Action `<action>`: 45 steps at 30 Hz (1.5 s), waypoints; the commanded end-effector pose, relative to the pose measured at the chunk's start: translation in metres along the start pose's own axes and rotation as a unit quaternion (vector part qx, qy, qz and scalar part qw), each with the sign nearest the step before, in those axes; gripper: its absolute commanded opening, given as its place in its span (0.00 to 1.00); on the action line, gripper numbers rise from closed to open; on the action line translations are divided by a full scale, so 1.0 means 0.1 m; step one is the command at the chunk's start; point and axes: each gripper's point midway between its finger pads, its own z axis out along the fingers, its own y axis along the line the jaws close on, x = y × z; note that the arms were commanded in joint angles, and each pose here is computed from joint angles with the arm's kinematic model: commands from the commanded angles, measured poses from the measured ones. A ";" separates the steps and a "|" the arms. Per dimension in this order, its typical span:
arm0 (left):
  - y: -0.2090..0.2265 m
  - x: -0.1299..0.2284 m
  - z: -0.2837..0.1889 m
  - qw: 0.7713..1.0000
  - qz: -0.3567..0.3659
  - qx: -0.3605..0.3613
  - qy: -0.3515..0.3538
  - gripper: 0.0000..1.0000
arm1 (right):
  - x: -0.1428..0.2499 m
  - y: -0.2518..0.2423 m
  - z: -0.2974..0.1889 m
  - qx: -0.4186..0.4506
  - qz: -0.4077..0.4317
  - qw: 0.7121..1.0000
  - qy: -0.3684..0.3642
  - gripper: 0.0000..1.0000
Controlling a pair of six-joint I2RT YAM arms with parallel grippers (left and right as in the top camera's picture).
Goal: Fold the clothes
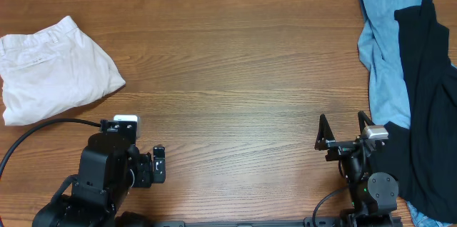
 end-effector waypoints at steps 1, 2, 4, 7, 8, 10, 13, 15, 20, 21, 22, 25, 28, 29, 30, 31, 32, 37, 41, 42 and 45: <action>0.01 -0.01 -0.01 1.000 -0.005 -0.002 -0.005 1.00 | 0.01 -0.01 0.00 0.000 -0.002 1.000 -0.004 1.00; 0.01 -0.01 -0.01 1.000 -0.005 -0.002 -0.005 1.00 | 0.01 -0.01 0.00 0.000 -0.002 1.000 -0.004 1.00; 0.01 -0.01 -0.01 1.000 -0.005 -0.002 -0.005 1.00 | 0.01 -0.01 0.00 0.000 -0.002 1.000 -0.004 1.00; 0.01 -0.01 -0.02 1.000 -0.005 -0.002 -0.005 1.00 | 0.01 -0.01 0.00 0.000 -0.002 1.000 -0.004 1.00; 0.01 -0.01 -0.01 1.000 -0.005 -0.002 -0.005 1.00 | 0.01 -0.01 0.00 0.000 -0.002 1.000 -0.004 1.00; 0.01 -0.01 -0.02 1.000 -0.005 -0.002 -0.005 1.00 | 0.01 -0.01 0.00 0.000 -0.002 1.000 -0.004 1.00; 0.01 -0.01 -0.01 1.000 -0.005 -0.002 -0.005 1.00 | 0.01 -0.01 0.00 0.000 -0.002 1.000 -0.004 1.00; 0.01 -0.01 -0.02 1.000 -0.005 -0.002 -0.005 1.00 | 0.01 -0.01 0.00 0.000 -0.002 1.000 -0.004 1.00; 0.01 -0.01 -0.01 1.000 -0.005 -0.002 -0.005 1.00 | 0.01 -0.01 0.00 0.000 -0.002 1.000 -0.004 1.00; 0.01 -0.01 -0.02 1.000 -0.005 -0.002 -0.006 1.00 | 0.01 -0.01 0.00 0.000 -0.002 1.000 -0.004 1.00; 0.01 -0.01 -0.02 1.000 -0.005 -0.002 -0.007 1.00 | 0.01 -0.01 0.00 0.000 -0.002 1.000 -0.004 1.00; 0.05 -0.01 -0.04 1.000 -0.010 -0.008 -0.011 1.00 | 0.01 -0.01 0.00 0.000 -0.002 1.000 -0.004 1.00; 0.16 0.02 -0.03 0.999 -0.028 -0.025 -0.023 1.00 | 0.01 -0.01 0.00 0.000 -0.002 1.000 -0.004 1.00; 0.20 0.04 -0.01 0.998 -0.037 -0.031 -0.029 1.00 | 0.01 -0.01 0.00 0.000 -0.002 1.000 -0.004 1.00; 0.24 0.07 0.02 0.998 -0.046 -0.036 -0.036 1.00 | 0.01 -0.01 0.00 0.000 -0.002 1.000 -0.004 1.00; 0.26 0.10 0.06 0.997 -0.054 -0.039 -0.046 1.00 | 0.01 -0.01 0.00 0.000 -0.002 1.000 -0.004 1.00; 0.29 0.12 0.10 0.996 -0.061 -0.041 -0.059 1.00 | 0.01 -0.01 0.00 0.000 -0.002 1.000 -0.004 1.00; 0.34 0.20 0.40 0.986 -0.081 -0.039 -0.139 1.00 | 0.01 -0.01 0.00 0.000 -0.002 1.000 -0.004 1.00; 0.33 0.22 0.63 0.974 -0.090 -0.025 -0.209 1.00 | 0.01 -0.01 0.00 0.000 -0.002 1.000 -0.004 1.00; 0.32 0.20 0.67 0.969 -0.092 -0.022 -0.227 1.00 | 0.01 -0.01 0.00 0.000 -0.002 1.000 -0.004 1.00; 0.31 0.09 0.74 0.953 -0.096 -0.010 -0.286 1.00 | 0.01 -0.01 0.00 0.000 -0.002 1.000 -0.004 1.00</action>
